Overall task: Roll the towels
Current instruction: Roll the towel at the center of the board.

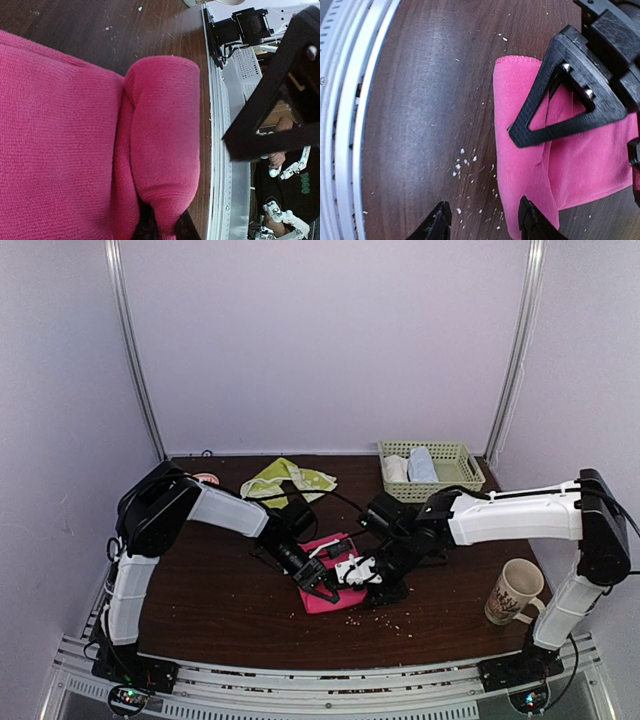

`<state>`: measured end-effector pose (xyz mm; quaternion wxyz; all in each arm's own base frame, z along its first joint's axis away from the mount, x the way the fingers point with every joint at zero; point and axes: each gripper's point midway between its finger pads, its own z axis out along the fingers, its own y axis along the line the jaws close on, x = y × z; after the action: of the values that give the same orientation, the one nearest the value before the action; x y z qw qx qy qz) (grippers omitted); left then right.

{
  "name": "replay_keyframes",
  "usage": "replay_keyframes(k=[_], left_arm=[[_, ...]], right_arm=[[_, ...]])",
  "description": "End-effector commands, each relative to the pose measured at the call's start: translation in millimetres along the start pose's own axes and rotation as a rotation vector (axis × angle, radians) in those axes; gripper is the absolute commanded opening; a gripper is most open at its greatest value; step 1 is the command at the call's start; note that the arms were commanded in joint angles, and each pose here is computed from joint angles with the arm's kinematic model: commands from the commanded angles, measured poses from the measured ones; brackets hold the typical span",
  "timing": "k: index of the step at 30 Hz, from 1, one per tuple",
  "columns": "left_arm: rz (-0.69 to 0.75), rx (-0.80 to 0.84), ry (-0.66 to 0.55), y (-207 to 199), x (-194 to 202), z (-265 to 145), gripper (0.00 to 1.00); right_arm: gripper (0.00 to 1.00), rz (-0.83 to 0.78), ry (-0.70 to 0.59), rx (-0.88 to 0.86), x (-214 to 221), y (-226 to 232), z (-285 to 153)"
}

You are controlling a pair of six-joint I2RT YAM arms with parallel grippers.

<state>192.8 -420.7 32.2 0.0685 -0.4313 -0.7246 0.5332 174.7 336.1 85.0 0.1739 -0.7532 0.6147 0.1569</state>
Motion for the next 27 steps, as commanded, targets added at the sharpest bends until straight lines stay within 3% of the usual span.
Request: replay_keyframes(k=[1,14,22,27], left_arm=[[-0.098,-0.024,0.04,20.6,23.5,5.2,0.03],[-0.065,-0.032,0.036,21.2,20.4,3.9,0.07],[0.025,-0.101,0.008,12.2,6.0,-11.5,0.22],[0.059,-0.24,-0.093,11.9,-13.3,-54.6,0.3]], right_arm=[[0.46,-0.083,-0.002,0.155,-12.8,-28.2,21.6],[0.4,-0.144,0.076,0.158,10.3,-27.9,69.0],[0.35,-0.186,0.148,0.127,29.5,-25.4,89.4],[0.21,-0.183,0.217,-0.025,42.2,-6.1,102.3]])
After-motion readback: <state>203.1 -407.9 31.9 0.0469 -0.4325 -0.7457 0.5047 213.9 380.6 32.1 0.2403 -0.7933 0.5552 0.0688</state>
